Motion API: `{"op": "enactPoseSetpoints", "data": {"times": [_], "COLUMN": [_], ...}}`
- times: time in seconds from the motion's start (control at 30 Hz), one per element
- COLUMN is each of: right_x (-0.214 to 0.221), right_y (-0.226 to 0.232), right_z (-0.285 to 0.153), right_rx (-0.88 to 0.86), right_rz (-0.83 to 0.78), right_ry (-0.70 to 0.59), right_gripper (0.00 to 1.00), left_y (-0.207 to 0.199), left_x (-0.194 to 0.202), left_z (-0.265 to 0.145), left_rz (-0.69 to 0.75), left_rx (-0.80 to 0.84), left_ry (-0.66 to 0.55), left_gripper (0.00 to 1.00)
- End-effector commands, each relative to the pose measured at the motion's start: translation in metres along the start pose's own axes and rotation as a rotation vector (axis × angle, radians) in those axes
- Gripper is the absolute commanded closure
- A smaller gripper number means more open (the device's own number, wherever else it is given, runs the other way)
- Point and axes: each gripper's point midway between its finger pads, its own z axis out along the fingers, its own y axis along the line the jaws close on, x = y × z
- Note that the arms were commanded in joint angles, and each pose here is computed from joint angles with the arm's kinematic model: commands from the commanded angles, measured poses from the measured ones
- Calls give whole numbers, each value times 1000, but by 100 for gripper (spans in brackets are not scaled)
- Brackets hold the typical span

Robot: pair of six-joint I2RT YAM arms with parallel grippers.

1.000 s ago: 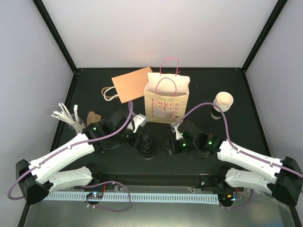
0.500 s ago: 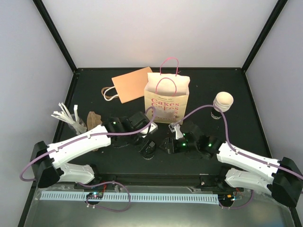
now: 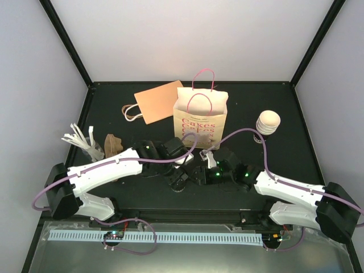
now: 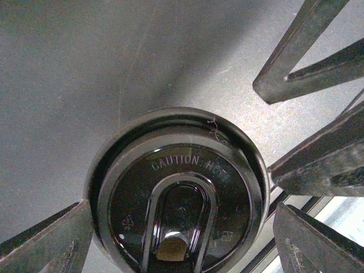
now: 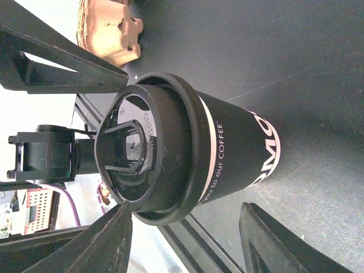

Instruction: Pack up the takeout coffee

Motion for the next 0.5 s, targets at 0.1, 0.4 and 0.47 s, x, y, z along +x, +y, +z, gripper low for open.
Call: {"op": "enactPoseSetpoints", "data": {"times": [0.1, 0.4, 0.47], "right_x": [-7, -7, -7], "right_y": [4, -7, -8], "right_z": [2, 3, 4], "right_rx": [-45, -32, -32], "right_rz": [14, 40, 44], "right_ry": [-28, -28, -27], "right_gripper": [48, 48, 48], "left_y": [2, 3, 3], "left_x": [-11, -8, -7], "left_z": [-13, -2, -2], "left_rz": [34, 43, 44], "left_rx": [-49, -65, -65], "left_ry": [-26, 5, 7], "left_gripper": [12, 20, 20]}}
